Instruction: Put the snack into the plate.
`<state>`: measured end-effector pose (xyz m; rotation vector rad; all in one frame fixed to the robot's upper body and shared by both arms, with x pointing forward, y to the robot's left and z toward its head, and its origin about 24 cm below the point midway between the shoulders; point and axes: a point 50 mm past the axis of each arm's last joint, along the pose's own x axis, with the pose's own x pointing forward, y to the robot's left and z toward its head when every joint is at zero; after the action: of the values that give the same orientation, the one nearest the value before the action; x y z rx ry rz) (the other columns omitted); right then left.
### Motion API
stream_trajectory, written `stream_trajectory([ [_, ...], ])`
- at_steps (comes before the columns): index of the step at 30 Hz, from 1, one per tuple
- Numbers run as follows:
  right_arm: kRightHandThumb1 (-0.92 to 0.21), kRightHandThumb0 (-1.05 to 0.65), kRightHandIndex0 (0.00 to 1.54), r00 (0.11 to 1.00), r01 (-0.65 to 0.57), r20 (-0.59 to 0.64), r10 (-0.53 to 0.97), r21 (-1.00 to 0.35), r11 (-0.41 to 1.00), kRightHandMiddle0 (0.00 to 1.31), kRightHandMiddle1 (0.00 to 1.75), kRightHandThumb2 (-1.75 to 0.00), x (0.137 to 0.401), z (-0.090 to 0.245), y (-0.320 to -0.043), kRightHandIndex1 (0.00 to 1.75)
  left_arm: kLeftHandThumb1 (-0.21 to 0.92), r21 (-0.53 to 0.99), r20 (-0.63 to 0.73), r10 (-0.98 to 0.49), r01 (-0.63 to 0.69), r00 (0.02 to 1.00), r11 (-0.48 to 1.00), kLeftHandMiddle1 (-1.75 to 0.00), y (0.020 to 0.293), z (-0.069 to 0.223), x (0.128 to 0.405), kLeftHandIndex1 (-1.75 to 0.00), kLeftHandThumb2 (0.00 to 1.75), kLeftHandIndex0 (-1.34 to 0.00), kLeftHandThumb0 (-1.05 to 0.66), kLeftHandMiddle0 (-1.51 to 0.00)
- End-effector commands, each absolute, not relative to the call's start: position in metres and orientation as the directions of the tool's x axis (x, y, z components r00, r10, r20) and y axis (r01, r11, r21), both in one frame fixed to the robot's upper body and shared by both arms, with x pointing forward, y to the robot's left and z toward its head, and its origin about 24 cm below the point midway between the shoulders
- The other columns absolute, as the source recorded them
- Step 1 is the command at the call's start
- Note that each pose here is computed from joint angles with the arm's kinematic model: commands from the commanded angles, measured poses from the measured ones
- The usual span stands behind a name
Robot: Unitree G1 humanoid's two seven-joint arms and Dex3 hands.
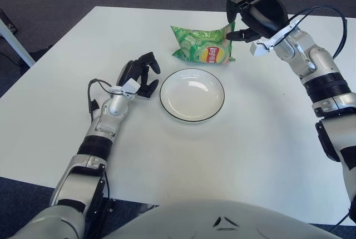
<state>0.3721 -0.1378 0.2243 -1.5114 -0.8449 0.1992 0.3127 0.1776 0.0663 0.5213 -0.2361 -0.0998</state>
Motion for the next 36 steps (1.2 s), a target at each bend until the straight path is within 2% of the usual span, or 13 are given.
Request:
stream_trajectory([
  [1,-0.83,-0.60,0.34,0.696,0.378,0.349,0.628,-0.921,0.092,0.11,1.62,-0.61,0.375,0.227,-0.129,1.32,0.19,0.353,0.052,-0.137,0.111,0.989,0.929,-1.75,0.172,0.034,0.298,-1.75,1.47,-0.71,-0.53,-1.27],
  [6,-0.86,-0.72,0.33,0.690,0.375,0.340,0.639,-0.923,0.086,0.06,1.54,-0.58,0.378,0.224,-0.127,1.29,0.21,0.248,0.021,-0.136,0.127,0.990,0.960,-1.75,0.172,0.035,0.297,-1.75,1.44,-0.70,-0.52,-1.28],
  [15,-0.92,-0.78,0.31,0.678,0.375,0.321,0.661,-0.925,0.064,0.03,1.46,-0.53,0.384,0.220,-0.120,1.27,0.25,0.044,-0.034,-0.157,0.158,0.987,0.986,-1.75,0.178,0.033,0.298,-1.75,1.40,-0.67,-0.50,-1.26],
  [24,-0.92,-0.82,0.28,0.672,0.371,0.297,0.679,-0.928,0.039,0.01,1.43,-0.59,0.388,0.217,-0.115,1.31,0.31,-0.091,-0.026,-0.169,0.166,0.985,0.982,-1.75,0.176,0.033,0.298,-1.75,1.32,-0.62,-0.48,-1.28],
  [36,-0.92,-0.85,0.26,0.649,0.364,0.265,0.713,-0.931,0.016,0.00,1.32,-0.60,0.390,0.216,-0.111,1.30,0.32,-0.206,-0.035,-0.165,0.155,0.986,0.966,-1.75,0.176,0.030,0.299,-1.75,1.32,-0.61,-0.48,-1.28],
])
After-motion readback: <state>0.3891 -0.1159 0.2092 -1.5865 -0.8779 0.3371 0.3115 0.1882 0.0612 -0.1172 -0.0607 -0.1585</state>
